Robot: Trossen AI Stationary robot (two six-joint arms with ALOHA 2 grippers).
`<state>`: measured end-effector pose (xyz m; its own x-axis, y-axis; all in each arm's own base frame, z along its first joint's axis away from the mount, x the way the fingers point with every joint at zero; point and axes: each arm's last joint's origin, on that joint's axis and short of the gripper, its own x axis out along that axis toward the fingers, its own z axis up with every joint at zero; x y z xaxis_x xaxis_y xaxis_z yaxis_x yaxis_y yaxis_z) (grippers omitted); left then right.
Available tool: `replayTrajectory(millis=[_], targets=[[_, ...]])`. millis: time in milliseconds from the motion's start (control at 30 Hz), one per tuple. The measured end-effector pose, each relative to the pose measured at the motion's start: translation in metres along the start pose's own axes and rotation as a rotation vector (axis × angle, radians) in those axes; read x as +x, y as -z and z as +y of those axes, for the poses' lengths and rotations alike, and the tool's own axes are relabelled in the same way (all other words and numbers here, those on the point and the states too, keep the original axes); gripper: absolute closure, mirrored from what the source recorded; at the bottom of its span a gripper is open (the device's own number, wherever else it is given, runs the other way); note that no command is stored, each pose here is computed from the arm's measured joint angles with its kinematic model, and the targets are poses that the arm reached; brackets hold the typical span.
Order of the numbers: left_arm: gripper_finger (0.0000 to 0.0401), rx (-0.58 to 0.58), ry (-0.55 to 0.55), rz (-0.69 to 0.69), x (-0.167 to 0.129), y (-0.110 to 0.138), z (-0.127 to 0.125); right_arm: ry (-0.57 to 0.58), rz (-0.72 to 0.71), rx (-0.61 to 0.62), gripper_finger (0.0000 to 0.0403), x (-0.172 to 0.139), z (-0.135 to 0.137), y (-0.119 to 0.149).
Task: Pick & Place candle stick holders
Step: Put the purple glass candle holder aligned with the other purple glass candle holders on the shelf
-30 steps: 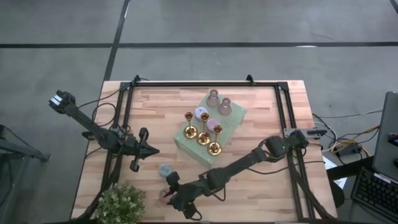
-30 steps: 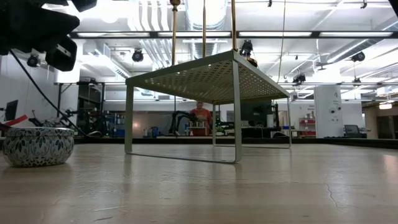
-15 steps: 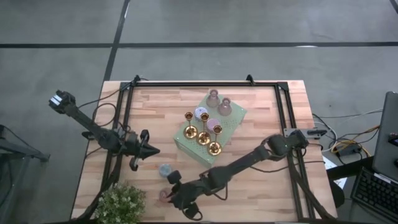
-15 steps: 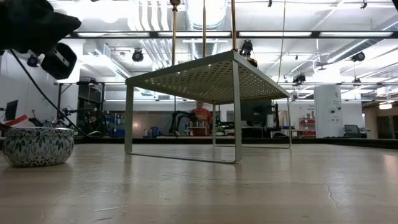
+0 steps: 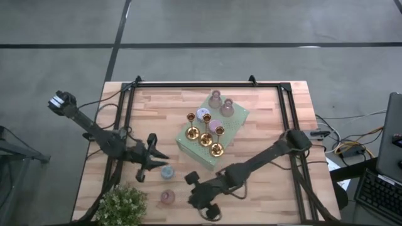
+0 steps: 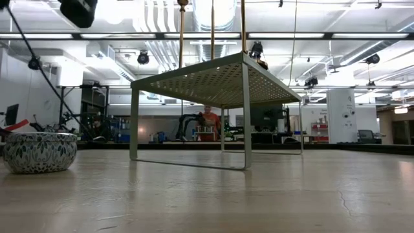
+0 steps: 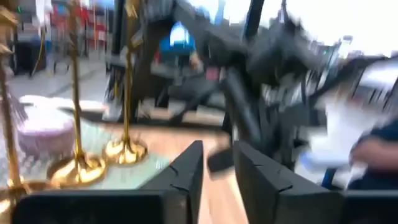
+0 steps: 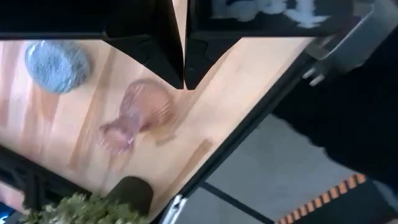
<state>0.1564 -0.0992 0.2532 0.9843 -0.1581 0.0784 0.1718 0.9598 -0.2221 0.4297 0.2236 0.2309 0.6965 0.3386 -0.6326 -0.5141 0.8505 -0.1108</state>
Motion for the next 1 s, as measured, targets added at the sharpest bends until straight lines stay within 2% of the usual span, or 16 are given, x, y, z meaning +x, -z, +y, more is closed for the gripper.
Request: replayTrajectory(millis=[100, 200, 367, 533, 767, 867, 1000], targets=[[0.0279, 0.062, -0.014, 0.131, 0.017, -0.004, -0.012, -0.005, -0.053, 0.013, 0.0395, -0.023, 0.007, 0.008], [0.0264, 0.056, -0.012, 0.255, 0.033, -0.006, -0.027, -0.007, -0.113, 0.052, 0.0395, -0.051, 0.012, 0.019], [0.0263, 0.006, -0.021, 0.452, 0.055, -0.002, -0.060, -0.021, -0.174, 0.117, 0.0395, -0.087, 0.021, 0.048], [0.0263, -0.027, -0.044, 0.630, 0.063, 0.011, -0.092, -0.028, -0.291, 0.169, 0.0395, -0.115, 0.024, 0.072], [0.0263, -0.057, -0.063, 0.743, 0.067, 0.047, -0.132, -0.035, -0.387, 0.213, 0.0395, -0.139, 0.025, 0.092], [0.0263, -0.055, -0.086, 0.781, 0.072, 0.060, -0.141, -0.036, -0.418, 0.215, 0.0395, -0.146, 0.025, 0.094], [0.0263, -0.040, -0.172, 0.862, 0.077, 0.067, -0.145, -0.034, -0.446, 0.210, 0.0395, -0.150, 0.024, 0.092]])
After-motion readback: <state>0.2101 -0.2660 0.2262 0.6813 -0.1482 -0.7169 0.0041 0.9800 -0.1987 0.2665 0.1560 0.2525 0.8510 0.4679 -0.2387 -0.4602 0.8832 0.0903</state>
